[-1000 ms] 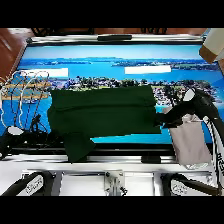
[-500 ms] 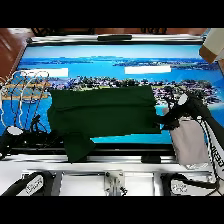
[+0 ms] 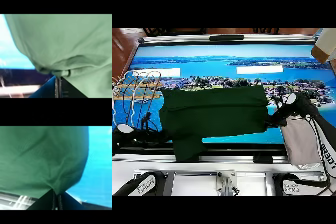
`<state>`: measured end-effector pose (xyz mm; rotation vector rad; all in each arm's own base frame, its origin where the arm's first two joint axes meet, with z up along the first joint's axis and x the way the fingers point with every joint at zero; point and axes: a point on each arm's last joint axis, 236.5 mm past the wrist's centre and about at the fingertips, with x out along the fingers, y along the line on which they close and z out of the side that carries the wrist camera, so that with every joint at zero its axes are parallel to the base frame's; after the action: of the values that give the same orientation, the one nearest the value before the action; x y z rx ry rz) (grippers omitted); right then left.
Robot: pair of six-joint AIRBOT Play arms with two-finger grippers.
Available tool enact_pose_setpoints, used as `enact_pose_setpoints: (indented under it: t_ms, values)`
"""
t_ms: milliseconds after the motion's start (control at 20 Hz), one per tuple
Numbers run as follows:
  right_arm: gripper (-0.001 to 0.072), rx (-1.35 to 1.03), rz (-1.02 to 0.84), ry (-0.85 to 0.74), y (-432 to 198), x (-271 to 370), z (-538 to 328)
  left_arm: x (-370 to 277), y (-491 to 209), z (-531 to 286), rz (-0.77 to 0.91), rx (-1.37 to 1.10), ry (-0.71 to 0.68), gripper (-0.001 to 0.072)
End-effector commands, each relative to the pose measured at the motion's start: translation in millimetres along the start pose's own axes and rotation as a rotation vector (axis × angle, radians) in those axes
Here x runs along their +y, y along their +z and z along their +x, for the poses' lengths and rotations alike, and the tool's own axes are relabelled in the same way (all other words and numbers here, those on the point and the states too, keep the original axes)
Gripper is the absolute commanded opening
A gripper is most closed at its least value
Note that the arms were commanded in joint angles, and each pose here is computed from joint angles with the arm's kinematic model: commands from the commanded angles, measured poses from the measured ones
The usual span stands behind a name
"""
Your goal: Fold the shirts.
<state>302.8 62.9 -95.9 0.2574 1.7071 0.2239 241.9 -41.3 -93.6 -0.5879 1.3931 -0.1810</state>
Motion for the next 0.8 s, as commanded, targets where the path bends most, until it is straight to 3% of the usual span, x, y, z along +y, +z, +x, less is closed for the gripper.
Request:
enact_pose_setpoints:
  t_ms: [0,150,350,750]
  values:
    - [0.0068,-0.153,-0.094,-0.068,39,-3,-38,-27,42,-35,0.156,-0.078,-0.031,0.003]
    - [0.0065,-0.343,-0.11,-0.069,95,12,-74,-47,105,-75,0.229,-0.21,-0.017,0.003]
    - [0.0065,-0.392,-0.133,-0.071,149,23,-76,-53,181,-86,0.169,-0.249,-0.034,0.003]
    - [0.007,-0.444,-0.07,-0.022,224,24,-48,-41,233,-15,0.058,-0.069,-0.074,0.0031]
